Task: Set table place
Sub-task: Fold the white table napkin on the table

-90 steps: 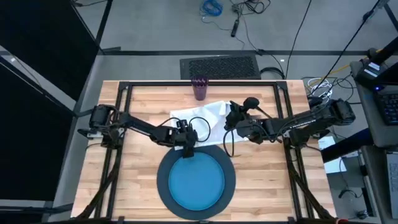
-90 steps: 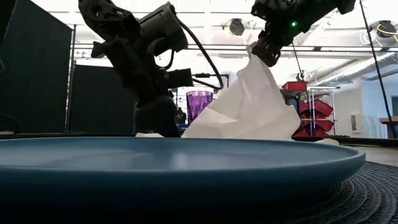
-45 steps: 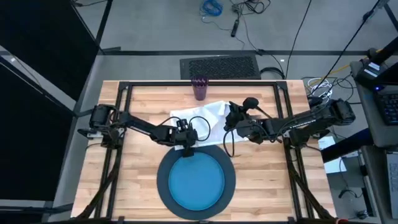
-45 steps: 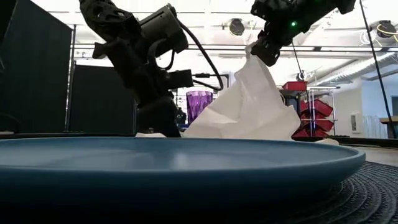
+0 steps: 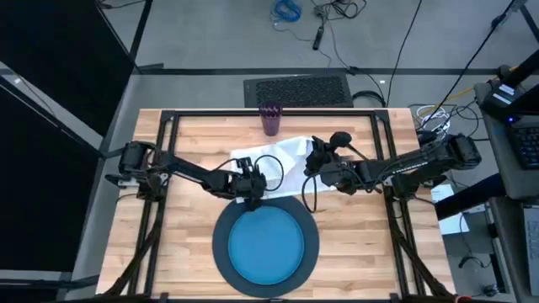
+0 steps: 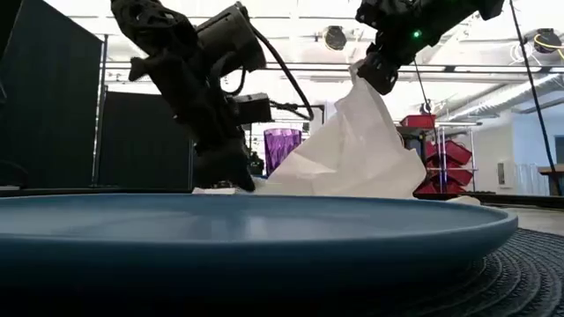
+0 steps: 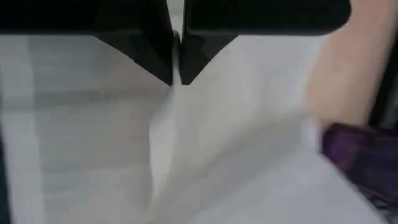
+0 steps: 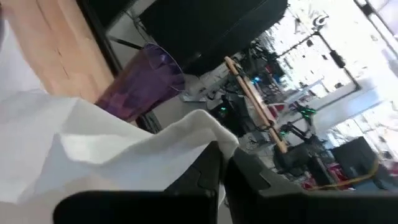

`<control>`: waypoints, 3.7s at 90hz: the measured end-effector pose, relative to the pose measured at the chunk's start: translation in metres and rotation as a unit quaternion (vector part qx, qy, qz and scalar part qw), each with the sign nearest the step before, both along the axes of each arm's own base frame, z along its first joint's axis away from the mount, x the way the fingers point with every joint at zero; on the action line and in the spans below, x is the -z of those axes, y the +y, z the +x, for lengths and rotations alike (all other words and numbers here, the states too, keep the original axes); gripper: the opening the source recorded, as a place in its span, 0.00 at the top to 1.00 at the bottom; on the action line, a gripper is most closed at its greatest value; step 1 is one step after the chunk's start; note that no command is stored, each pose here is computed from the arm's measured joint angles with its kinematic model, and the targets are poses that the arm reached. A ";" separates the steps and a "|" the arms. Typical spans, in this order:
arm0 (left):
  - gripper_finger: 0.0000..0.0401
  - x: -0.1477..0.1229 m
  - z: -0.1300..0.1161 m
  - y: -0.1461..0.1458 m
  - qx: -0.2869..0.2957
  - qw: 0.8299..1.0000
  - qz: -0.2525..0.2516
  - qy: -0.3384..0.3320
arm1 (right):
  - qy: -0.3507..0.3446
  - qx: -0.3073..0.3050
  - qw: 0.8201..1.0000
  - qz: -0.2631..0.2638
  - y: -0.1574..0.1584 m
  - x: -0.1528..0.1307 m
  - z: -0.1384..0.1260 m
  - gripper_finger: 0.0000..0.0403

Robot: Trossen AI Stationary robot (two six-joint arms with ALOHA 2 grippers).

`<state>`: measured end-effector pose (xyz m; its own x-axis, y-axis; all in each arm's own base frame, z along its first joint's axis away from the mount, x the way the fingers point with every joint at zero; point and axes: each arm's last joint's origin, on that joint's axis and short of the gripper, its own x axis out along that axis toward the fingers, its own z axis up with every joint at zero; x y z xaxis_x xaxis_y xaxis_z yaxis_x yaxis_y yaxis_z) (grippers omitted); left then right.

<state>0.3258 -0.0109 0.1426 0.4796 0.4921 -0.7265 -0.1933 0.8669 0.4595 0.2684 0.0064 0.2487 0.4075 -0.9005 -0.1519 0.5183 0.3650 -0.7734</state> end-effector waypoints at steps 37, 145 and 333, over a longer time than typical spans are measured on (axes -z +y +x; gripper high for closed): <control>1.00 -0.056 -0.045 0.011 -0.082 0.993 0.077 0.024 | 0.013 0.020 1.000 -0.007 -0.007 -0.002 -0.005 1.00; 1.00 -0.178 -0.127 -0.014 -0.025 0.963 0.081 -0.255 | -0.174 -0.179 0.968 0.020 0.024 -0.128 0.008 1.00; 1.00 -0.259 -0.235 -0.031 -0.030 0.942 0.046 -0.331 | -0.188 -0.122 0.954 0.198 0.002 -0.212 -0.080 1.00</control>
<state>0.0905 -0.0418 0.4012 0.7819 0.5792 -0.2304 -0.5113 0.8074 0.2944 0.1882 0.0080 0.4605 0.6906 -0.6743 -0.2616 0.5940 0.7351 -0.3266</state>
